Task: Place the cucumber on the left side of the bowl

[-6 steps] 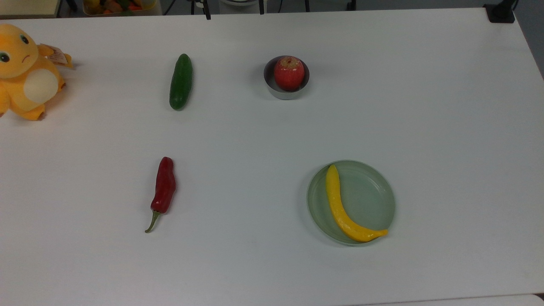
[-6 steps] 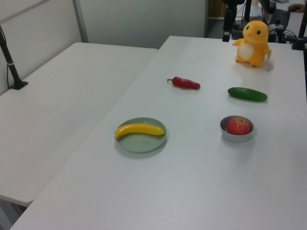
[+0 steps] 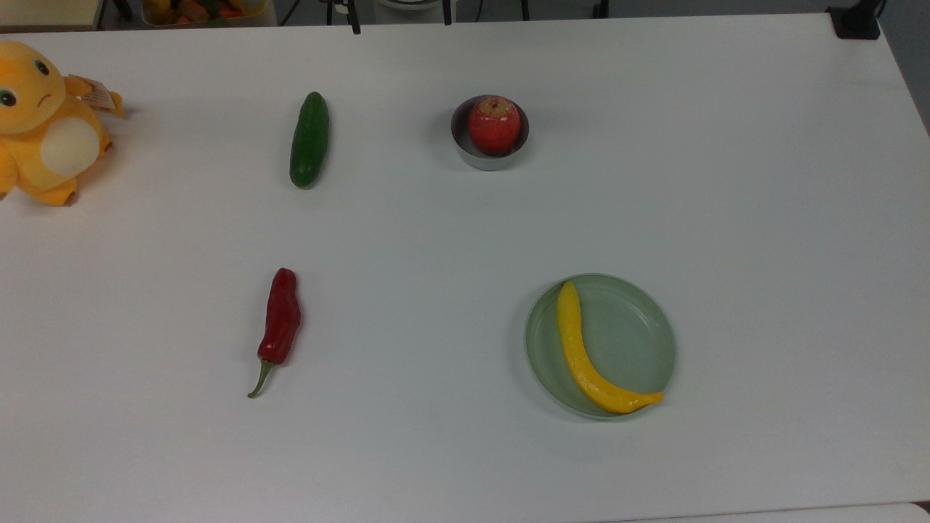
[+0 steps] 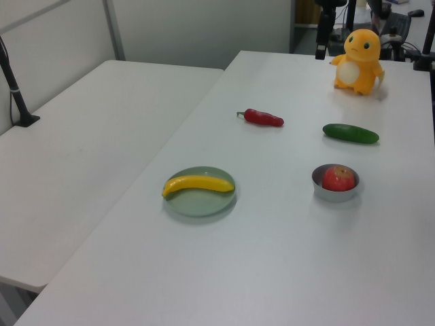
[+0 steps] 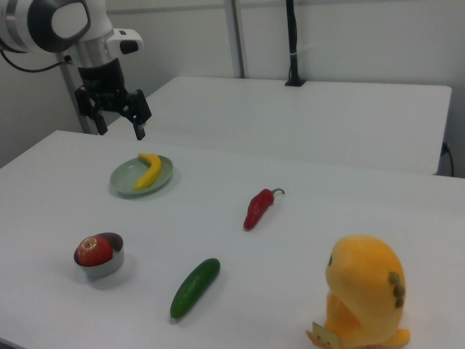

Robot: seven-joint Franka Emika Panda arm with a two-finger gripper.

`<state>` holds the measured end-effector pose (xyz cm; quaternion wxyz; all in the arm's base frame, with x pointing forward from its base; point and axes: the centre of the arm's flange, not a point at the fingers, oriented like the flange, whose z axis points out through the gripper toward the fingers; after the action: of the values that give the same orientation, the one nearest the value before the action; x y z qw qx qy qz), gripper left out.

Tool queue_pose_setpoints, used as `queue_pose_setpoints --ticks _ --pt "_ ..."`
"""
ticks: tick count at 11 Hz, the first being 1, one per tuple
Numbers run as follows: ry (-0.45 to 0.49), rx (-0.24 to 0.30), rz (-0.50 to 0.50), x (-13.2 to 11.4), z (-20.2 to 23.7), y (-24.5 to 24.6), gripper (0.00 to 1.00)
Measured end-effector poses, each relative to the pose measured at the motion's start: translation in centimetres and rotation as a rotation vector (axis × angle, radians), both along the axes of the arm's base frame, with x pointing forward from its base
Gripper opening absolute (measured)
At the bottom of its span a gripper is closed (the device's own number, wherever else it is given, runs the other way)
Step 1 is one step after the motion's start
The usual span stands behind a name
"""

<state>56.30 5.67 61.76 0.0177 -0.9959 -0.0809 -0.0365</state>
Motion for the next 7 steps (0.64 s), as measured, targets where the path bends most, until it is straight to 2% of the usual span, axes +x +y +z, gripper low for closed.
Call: queue_pose_setpoints --ticks 7 --pt "0.039 -0.004 0.0 -0.1 -1.8 -0.2 1.0"
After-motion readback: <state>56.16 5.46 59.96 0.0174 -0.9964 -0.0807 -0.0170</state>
